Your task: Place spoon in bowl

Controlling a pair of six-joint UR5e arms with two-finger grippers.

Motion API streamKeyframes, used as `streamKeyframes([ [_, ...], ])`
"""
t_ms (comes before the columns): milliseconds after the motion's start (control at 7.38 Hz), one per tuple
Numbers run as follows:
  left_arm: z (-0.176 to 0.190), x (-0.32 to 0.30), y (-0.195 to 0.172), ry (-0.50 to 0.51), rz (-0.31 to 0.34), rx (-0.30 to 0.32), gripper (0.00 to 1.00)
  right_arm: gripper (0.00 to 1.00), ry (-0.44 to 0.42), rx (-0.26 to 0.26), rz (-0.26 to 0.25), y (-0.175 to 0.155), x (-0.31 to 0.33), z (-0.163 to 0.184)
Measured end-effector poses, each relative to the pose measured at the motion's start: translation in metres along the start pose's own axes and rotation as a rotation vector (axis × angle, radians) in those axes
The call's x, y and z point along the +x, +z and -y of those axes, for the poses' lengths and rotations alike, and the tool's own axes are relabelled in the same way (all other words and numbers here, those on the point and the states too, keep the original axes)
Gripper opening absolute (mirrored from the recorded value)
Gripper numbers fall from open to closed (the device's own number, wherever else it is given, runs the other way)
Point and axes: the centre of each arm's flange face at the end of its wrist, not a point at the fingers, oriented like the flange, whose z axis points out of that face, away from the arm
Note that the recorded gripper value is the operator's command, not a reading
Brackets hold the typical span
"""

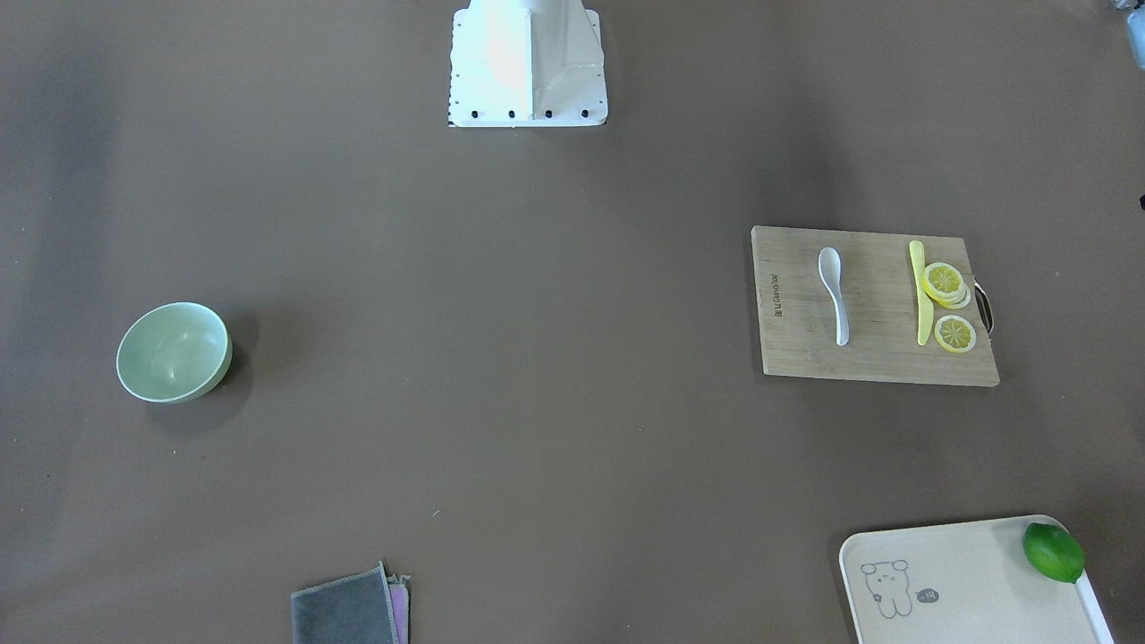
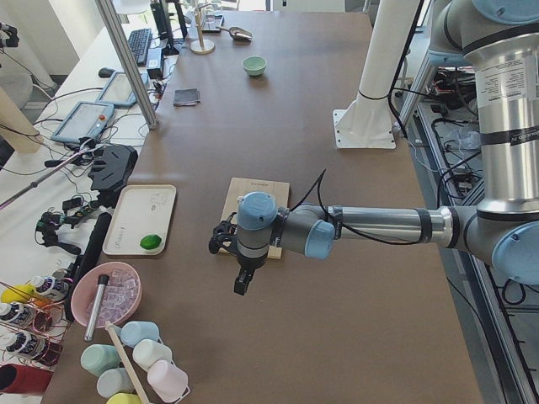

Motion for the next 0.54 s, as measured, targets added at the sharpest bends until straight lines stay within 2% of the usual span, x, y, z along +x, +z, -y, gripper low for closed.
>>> streamKeyframes([
  [542, 0.009, 0.014, -0.016, 0.025, -0.035, 0.040, 0.98, 1.00, 0.076, -0.070, -0.023, 0.011, 0.018, -0.004],
])
